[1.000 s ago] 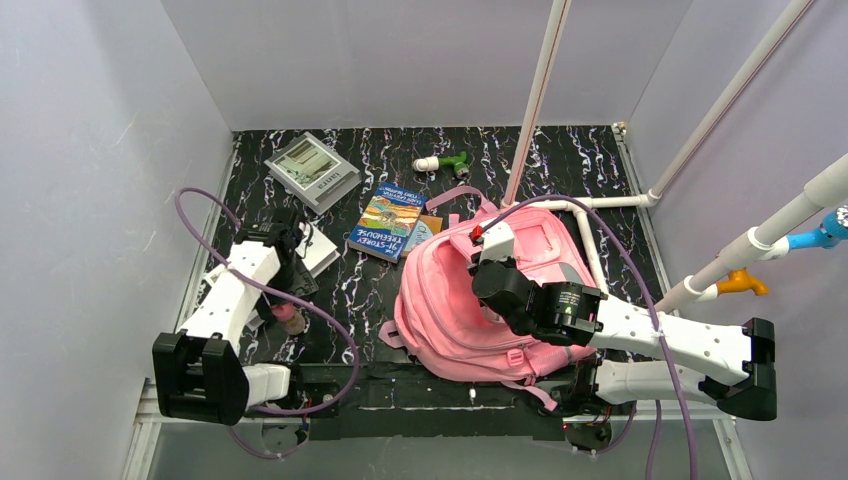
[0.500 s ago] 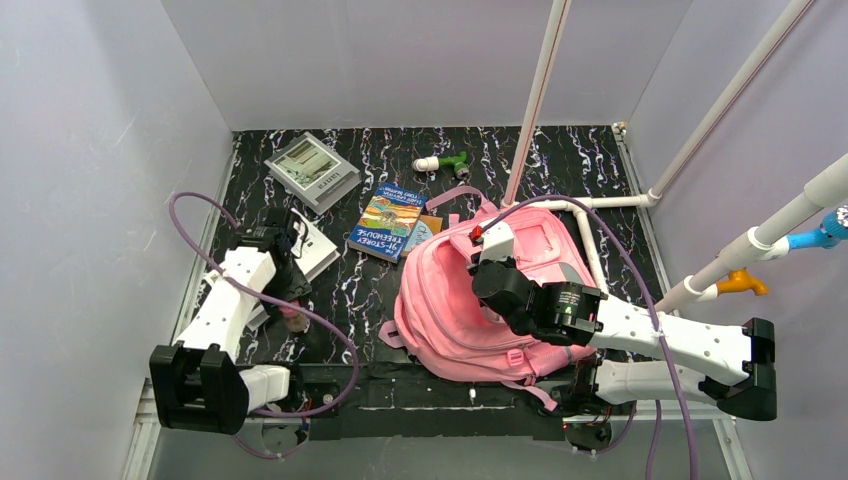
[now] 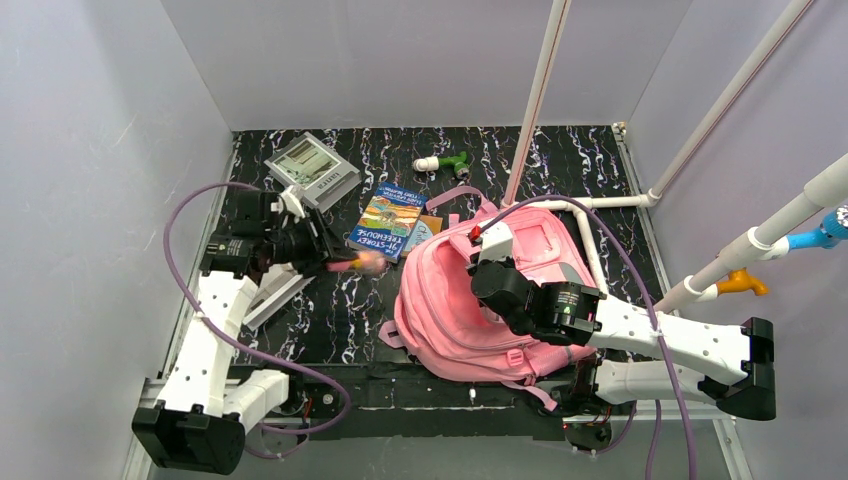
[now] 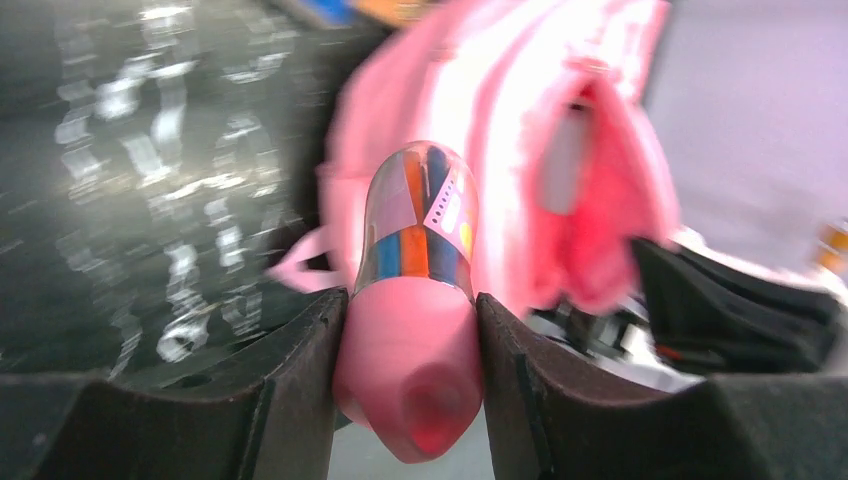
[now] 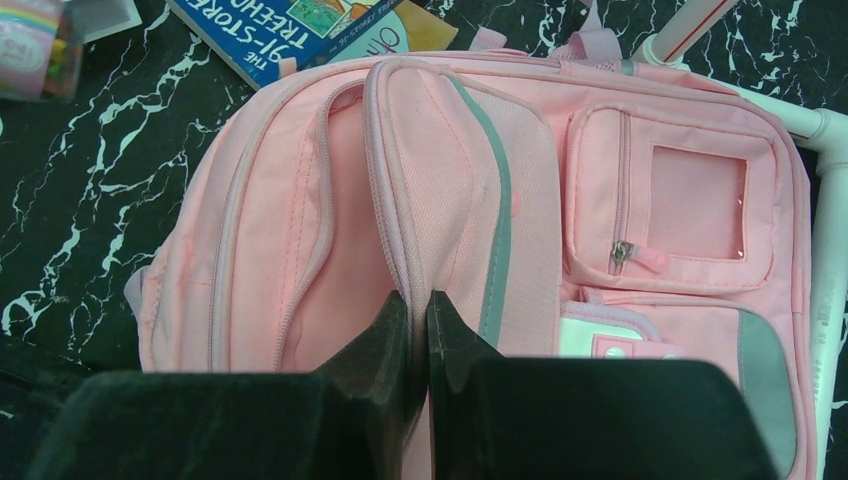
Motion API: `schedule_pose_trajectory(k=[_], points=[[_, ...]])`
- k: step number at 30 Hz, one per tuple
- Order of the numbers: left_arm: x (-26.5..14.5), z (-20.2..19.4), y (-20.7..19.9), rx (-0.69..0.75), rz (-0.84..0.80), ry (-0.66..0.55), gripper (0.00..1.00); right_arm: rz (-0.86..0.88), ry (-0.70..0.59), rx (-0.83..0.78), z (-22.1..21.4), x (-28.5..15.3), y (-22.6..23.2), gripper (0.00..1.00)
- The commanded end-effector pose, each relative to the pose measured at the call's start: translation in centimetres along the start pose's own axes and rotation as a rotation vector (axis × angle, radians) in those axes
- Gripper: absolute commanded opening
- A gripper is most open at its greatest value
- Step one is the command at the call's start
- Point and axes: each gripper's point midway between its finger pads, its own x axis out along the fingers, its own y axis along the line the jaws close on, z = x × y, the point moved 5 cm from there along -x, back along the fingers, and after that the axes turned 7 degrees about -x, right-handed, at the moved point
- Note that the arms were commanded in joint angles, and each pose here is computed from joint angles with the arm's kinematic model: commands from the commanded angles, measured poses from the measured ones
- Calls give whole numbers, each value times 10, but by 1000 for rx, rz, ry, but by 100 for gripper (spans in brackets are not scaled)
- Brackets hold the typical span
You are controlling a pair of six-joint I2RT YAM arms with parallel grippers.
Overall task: Pack the student bag
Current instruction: Pick up the personal item from the center of the board, then place the personal item in the student bag.
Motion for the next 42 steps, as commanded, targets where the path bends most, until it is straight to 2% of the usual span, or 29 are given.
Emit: schedule_pose_trajectory(k=[1, 5, 7, 13, 17, 21, 25, 29, 33, 39, 40, 42], points=[[-6, -13, -69, 45, -485, 194, 0, 17, -131, 114, 37, -2, 5, 1], [19, -35, -98, 103, -542, 329, 0, 29, -132, 118, 38, -1, 8, 1], [38, -48, -110, 146, -512, 400, 0, 30, -132, 124, 40, -2, 8, 1], [84, -62, -114, 169, -401, 457, 0, 34, -142, 137, 44, -6, 6, 1], [105, -77, -117, 166, -378, 575, 0, 34, -144, 142, 43, -7, 4, 1], [114, -92, -126, 244, -355, 632, 0, 38, -146, 144, 44, -8, 5, 1], [114, -94, -132, 284, -354, 638, 0, 41, -147, 145, 44, -7, 5, 1], [111, -95, -139, 302, -394, 707, 0, 45, -150, 145, 46, -7, 6, 1], [122, -98, -133, 290, -343, 774, 0, 48, -159, 145, 49, -9, 6, 1], [143, -92, -127, 289, -236, 723, 24, 50, -160, 148, 50, -10, 5, 1], [144, -89, -128, 295, -232, 701, 31, 49, -159, 147, 50, -10, 5, 1], [142, -86, -132, 299, -230, 656, 52, 47, -158, 147, 48, -10, 4, 1]])
